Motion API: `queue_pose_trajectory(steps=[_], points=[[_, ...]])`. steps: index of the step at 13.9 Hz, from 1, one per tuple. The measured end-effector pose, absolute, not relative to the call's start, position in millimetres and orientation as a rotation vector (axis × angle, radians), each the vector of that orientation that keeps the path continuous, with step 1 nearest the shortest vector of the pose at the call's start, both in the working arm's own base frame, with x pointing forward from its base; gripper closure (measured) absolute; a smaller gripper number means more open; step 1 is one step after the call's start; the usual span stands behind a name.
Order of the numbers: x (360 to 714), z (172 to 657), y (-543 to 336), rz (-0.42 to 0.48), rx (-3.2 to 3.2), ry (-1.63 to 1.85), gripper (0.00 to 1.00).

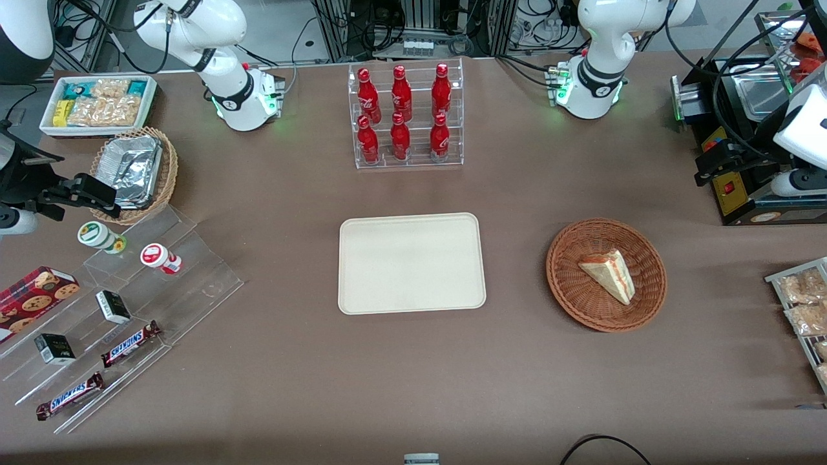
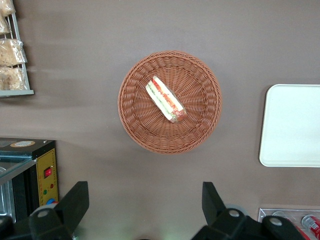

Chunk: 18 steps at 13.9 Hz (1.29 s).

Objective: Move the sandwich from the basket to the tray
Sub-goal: 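Move the left gripper over the wrapped sandwich in the wicker basket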

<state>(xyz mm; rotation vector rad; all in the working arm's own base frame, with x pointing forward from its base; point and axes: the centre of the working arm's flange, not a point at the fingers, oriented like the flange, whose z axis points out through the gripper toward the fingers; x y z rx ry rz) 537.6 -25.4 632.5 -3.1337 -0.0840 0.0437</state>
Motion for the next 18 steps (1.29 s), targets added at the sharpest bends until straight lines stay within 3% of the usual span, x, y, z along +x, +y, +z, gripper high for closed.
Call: queue_pose_trajectory(steps=[7,12,18], points=[[548,613,-26,0.082,-3.121,-0.069,0.0],[571,548,-33,0.062,-3.113,-0.232,0.0],[564,459,-55,0.047,-3.073,-0.535,0.0]])
